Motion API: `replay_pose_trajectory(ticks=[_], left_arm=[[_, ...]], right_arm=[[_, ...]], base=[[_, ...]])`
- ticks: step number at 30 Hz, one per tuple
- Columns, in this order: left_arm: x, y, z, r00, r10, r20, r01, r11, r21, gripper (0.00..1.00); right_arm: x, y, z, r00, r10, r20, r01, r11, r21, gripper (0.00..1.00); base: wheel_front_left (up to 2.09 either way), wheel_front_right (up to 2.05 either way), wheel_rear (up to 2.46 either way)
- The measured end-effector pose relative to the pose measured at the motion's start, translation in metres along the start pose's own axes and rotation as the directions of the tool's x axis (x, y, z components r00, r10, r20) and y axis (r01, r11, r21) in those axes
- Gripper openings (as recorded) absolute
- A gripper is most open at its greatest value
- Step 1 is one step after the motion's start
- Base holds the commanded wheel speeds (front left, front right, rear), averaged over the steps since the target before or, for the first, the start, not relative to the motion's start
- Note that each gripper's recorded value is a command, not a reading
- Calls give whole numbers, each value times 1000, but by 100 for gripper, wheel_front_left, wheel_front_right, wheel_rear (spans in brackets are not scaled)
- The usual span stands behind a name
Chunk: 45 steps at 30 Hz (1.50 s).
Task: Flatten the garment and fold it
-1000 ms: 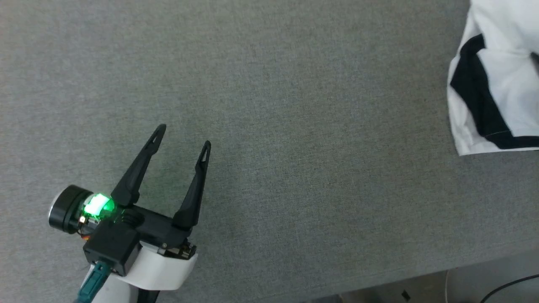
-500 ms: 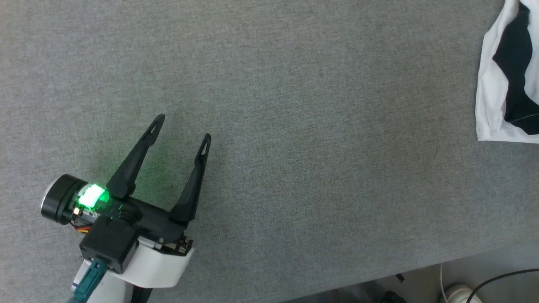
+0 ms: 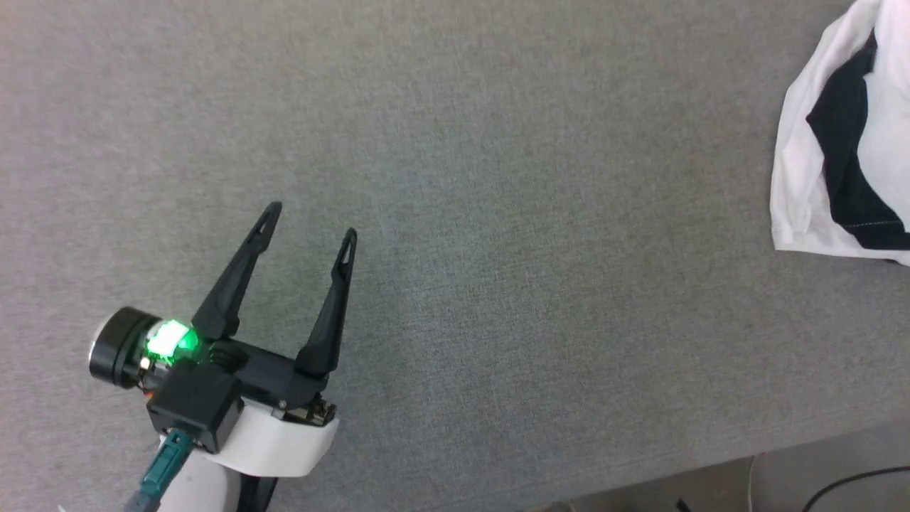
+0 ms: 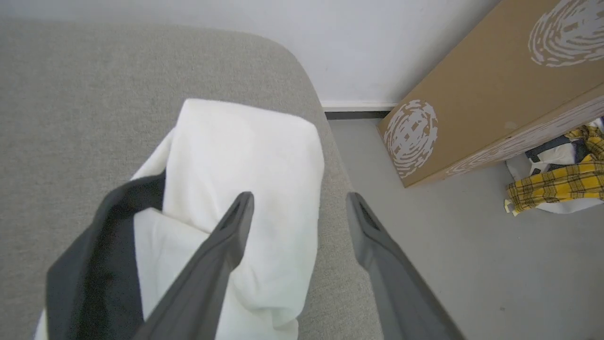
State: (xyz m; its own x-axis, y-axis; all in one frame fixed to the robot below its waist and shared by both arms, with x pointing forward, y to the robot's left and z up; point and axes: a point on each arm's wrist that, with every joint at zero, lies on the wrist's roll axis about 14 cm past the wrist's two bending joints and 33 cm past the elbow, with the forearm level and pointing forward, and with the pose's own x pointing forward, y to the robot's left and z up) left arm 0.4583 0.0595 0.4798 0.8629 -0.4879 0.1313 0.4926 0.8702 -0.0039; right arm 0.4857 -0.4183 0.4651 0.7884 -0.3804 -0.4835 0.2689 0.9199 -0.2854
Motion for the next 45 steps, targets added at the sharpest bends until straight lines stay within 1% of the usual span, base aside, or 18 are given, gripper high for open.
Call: replay_pose_trajectory(ticks=[3,7,11,13,17,18,20,24,29,35,37,38,42,45], left_arm=[[-6,1,9,1000,30,7,-30,1000,-1,100],[-19,3,22,997,77,14,-77,997,3,100],[-34,9,35,991,132,24,-133,991,18,100],[-42,13,42,987,158,29,-159,987,34,100],[-62,20,54,973,227,39,-229,972,52,100],[-67,22,57,970,241,43,-243,968,57,100],[-77,24,62,963,265,48,-267,962,63,100],[-97,30,69,946,320,53,-324,943,77,100],[-123,34,76,920,387,59,-391,916,87,100],[-150,40,92,880,464,100,-472,877,92,100],[-155,38,98,884,453,117,-465,878,116,100],[-159,38,100,879,462,121,-475,871,124,100],[-173,36,96,872,478,106,-489,862,132,100],[-180,37,94,864,494,101,-504,851,146,100]], right_arm=[[-14,0,26,991,6,130,-12,999,48,100],[-38,19,48,954,40,297,-85,987,138,100],[-65,52,48,913,104,394,-189,965,183,100],[-81,66,46,891,126,435,-228,955,189,100],[-113,81,47,839,132,527,-264,947,184,100],[-120,86,46,830,137,540,-267,949,169,100],[-132,92,41,818,128,560,-273,944,183,100],[-156,108,35,793,137,593,-284,945,162,100],[-179,115,29,766,142,628,-288,948,137,100],[-196,118,15,744,152,650,-333,929,164,100],[-198,120,10,741,154,653,-340,926,167,100],[-199,122,8,739,160,654,-346,923,166,100],[-205,136,-1,733,201,650,-384,911,151,100],[-207,139,-9,739,210,640,-400,901,166,100]], base=[[0,0,0],[0,0,0],[0,0,0],[0,0,0],[0,0,0],[0,0,0],[0,0,0],[0,0,0],[0,0,0],[0,0,0],[0,0,0],[0,0,0],[0,0,0],[0,0,0]])
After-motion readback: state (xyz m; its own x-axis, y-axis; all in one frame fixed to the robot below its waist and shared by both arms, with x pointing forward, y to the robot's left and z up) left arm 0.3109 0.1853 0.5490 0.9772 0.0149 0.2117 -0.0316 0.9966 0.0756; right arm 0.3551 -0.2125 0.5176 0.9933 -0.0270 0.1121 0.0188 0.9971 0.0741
